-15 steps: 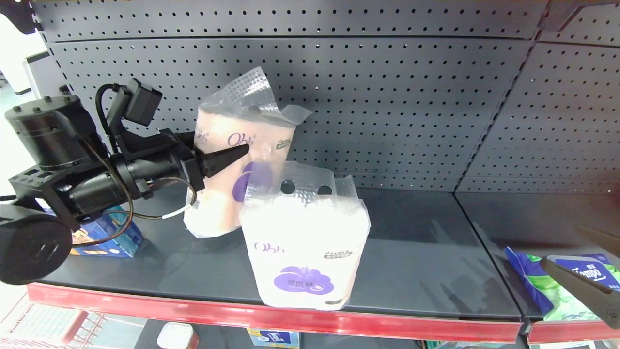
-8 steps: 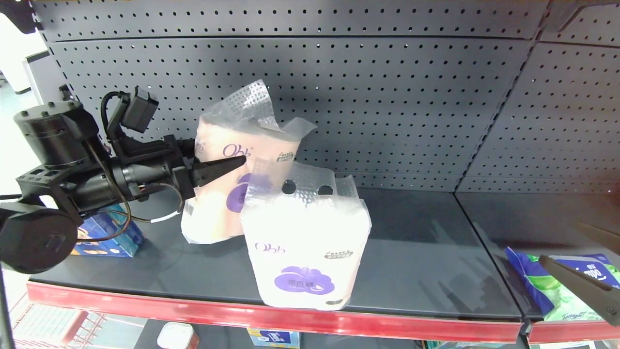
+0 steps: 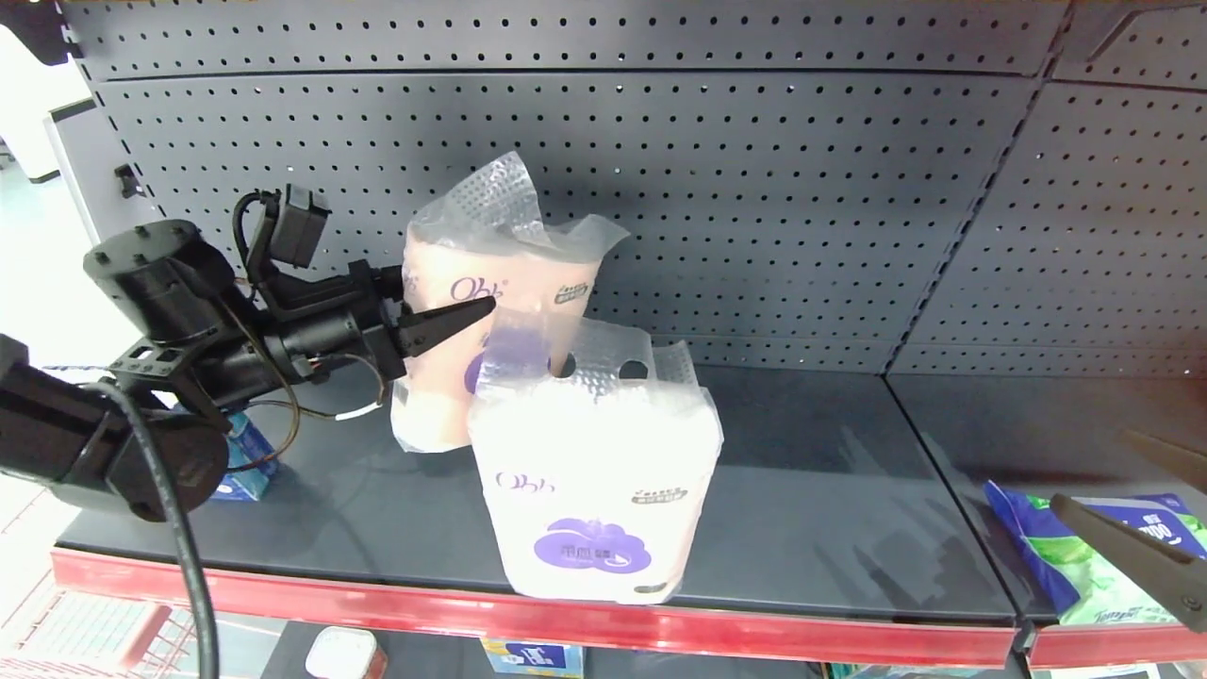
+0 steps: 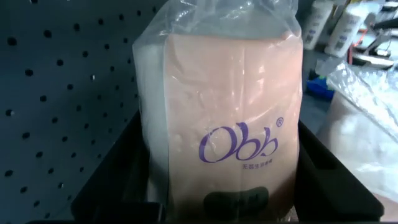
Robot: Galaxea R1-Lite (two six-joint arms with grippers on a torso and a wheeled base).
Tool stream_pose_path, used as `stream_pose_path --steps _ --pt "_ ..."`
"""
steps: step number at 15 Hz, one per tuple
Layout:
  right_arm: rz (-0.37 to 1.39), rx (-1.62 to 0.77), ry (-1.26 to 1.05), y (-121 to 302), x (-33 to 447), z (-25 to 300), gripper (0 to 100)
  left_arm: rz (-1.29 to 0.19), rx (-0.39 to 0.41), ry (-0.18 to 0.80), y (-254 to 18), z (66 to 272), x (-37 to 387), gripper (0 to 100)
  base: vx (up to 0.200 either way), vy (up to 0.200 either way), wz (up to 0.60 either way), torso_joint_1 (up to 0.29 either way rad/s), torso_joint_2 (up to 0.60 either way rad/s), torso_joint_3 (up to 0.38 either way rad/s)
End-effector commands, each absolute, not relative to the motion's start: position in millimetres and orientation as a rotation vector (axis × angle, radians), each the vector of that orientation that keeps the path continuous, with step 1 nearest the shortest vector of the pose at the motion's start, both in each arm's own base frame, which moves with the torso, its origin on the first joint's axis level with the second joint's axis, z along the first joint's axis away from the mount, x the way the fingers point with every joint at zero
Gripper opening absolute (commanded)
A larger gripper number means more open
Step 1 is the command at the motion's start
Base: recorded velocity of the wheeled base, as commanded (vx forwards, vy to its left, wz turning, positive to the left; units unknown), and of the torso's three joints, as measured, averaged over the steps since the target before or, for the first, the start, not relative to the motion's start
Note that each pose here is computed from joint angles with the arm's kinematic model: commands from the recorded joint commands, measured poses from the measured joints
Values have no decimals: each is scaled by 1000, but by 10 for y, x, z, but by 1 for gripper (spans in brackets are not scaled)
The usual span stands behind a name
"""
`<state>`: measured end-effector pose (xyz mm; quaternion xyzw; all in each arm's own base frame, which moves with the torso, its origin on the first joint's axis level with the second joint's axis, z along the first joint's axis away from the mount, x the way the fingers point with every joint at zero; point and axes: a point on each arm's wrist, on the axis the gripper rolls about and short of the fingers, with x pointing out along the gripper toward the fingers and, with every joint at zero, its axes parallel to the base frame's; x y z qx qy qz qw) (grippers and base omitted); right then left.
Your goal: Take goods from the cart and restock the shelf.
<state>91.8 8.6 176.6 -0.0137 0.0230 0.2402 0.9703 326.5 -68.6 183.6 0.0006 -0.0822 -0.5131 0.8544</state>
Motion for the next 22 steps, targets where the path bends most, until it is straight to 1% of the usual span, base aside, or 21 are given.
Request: stream_pose_path --steps 1,2,3,4,5,7,11,15,19,22 --pt "486 -28 46 86 921 1770 100 -1087 -26 -153 -720 1619 3448 0 0 0 0 0 0 0" --pt "486 -28 46 86 921 1770 100 -1087 -26 -155 -721 1617 3450 0 0 0 0 0 0 0" --pt "486 -28 47 86 924 1768 100 -1104 -39 -139 -779 1536 3467 0 0 0 0 0 0 0" --pt "486 -28 47 86 924 1768 100 -1104 -40 -138 -778 1534 3465 0 0 0 0 0 0 0" --pt "486 -27 49 86 927 1767 100 -1124 -51 -120 -838 1471 3484 0 0 0 0 0 0 0" --pt "486 -26 55 86 938 1761 100 -1150 -52 -111 -891 1436 3487 0 0 0 0 0 0 0" --pt "491 -26 55 90 937 1761 100 -1176 -58 -86 -907 1256 3552 0 0 0 0 0 0 0" --pt "494 -24 61 93 948 1755 100 -1168 -69 -59 -880 1216 3560 0 0 0 0 0 0 0" --pt "514 -24 62 111 956 1759 100 -1142 -68 -56 -782 1212 3583 0 0 0 0 0 0 0" --pt "514 -24 65 112 986 1776 100 -1146 -71 -50 -796 1202 3567 0 0 0 0 0 0 0"
